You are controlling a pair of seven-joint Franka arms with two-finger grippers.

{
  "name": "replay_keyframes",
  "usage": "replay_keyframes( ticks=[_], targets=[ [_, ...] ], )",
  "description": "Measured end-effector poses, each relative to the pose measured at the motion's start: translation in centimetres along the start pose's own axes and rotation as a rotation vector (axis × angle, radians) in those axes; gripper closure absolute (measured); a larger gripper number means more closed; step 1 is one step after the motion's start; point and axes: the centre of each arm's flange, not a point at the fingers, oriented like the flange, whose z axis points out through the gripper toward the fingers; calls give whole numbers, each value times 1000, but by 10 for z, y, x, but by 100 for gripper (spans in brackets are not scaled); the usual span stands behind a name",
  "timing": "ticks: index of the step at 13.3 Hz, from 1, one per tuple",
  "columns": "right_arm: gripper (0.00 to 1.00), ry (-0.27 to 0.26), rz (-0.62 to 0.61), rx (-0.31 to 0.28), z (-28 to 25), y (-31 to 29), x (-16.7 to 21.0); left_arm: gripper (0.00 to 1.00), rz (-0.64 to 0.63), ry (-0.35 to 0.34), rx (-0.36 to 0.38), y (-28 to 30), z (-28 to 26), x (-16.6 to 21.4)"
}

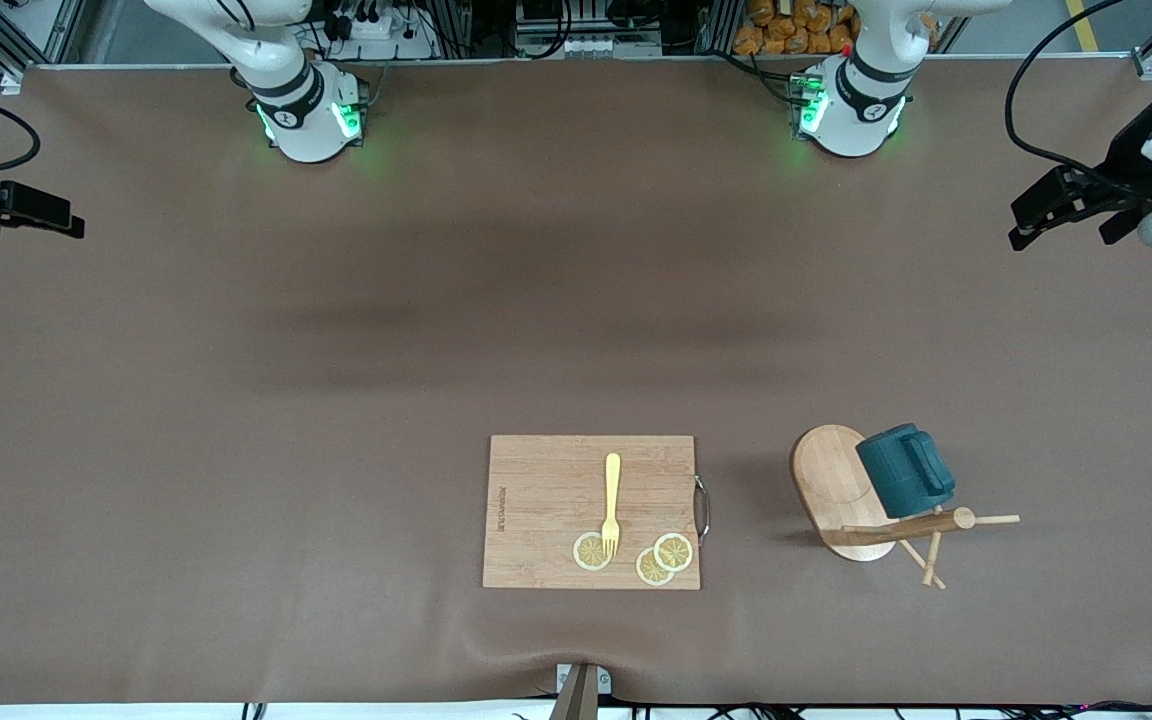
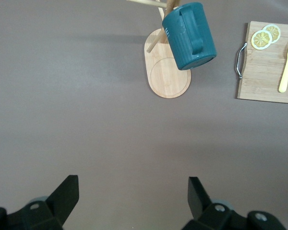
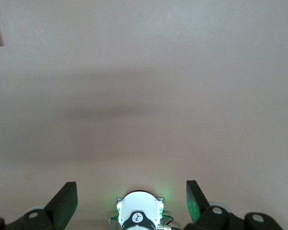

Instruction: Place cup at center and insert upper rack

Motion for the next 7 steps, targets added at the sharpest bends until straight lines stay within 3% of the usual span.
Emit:
replay_keyframes(
  ticks=[7],
  targets=[
    [0,0,0,0,0,0,0,0,-1,4,-1,1,0,1]
  ],
)
